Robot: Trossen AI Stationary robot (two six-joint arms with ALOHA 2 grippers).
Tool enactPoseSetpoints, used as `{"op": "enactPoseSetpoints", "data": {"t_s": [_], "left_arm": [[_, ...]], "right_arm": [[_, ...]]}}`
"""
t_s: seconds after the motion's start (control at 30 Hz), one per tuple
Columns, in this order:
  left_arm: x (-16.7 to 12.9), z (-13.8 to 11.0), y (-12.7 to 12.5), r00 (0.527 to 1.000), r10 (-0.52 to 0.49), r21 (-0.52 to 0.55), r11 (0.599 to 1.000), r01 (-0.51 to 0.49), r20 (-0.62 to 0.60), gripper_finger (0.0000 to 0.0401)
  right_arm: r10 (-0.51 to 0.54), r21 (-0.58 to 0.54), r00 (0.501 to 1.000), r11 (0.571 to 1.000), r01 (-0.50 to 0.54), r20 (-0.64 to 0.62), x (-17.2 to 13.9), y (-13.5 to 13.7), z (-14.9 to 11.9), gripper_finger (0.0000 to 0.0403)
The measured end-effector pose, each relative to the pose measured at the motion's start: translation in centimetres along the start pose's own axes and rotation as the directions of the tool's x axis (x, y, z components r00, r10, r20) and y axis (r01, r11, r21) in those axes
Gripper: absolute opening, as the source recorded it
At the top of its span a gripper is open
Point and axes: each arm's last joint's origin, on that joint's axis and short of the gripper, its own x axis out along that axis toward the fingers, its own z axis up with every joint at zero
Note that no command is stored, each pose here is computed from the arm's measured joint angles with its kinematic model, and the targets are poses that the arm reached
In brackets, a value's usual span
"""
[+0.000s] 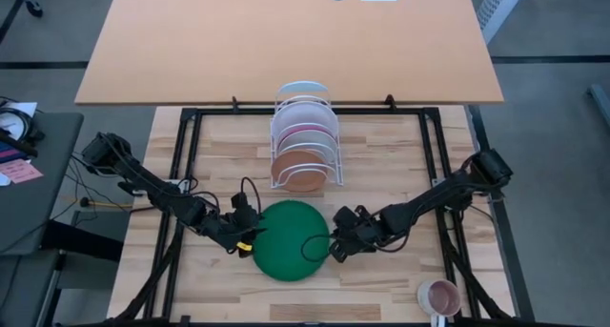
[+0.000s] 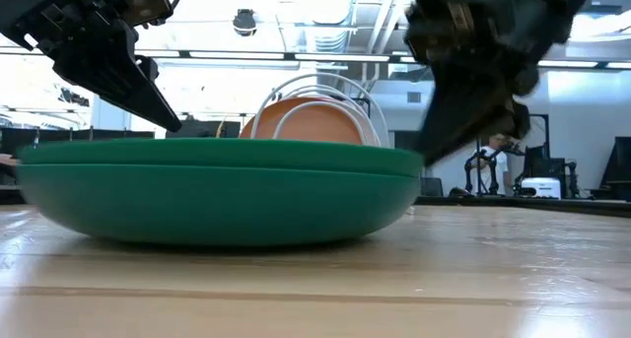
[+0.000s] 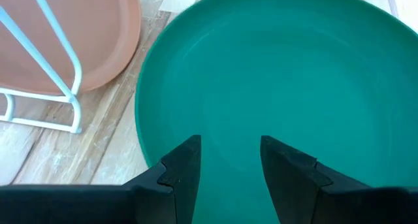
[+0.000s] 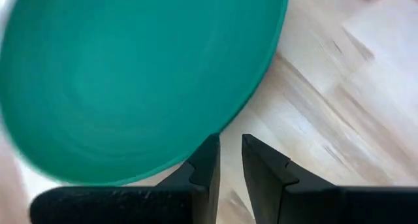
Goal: Sort dishes
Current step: Put the green plate on the dish rack
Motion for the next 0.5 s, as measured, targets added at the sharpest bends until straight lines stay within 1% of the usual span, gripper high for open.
{"op": "enactPoseSetpoints", "data": {"t_s": [0.17,0.3,0.4,0.5], "left_arm": [[-0.5,0.2,0.3,1.0,0.001,-0.004,1.0,-0.001,-0.001,0.0153],[-1.3,0.5,0.7,1.0,-0.005,-0.015,1.0,0.005,0.009,0.0153],[-2.0,0.6,1.2,1.0,-0.005,-0.034,0.999,0.005,0.008,0.0153],[-2.8,0.6,1.7,1.0,0.003,-0.058,0.998,-0.003,-0.007,0.0153]], "right_arm": [[0.012,-0.034,1.0,0.999,-0.011,0.021,-0.5,0.8,0.0,0.0069],[0.016,-0.056,1.0,0.998,-0.014,0.024,-0.3,0.9,0.0,0.0066],[0.037,-0.072,0.999,0.997,-0.034,0.04,0.0,1.1,0.1,0.0053],[0.067,-0.092,0.996,0.994,-0.061,0.058,0.3,1.4,0.2,0.0031]]}}
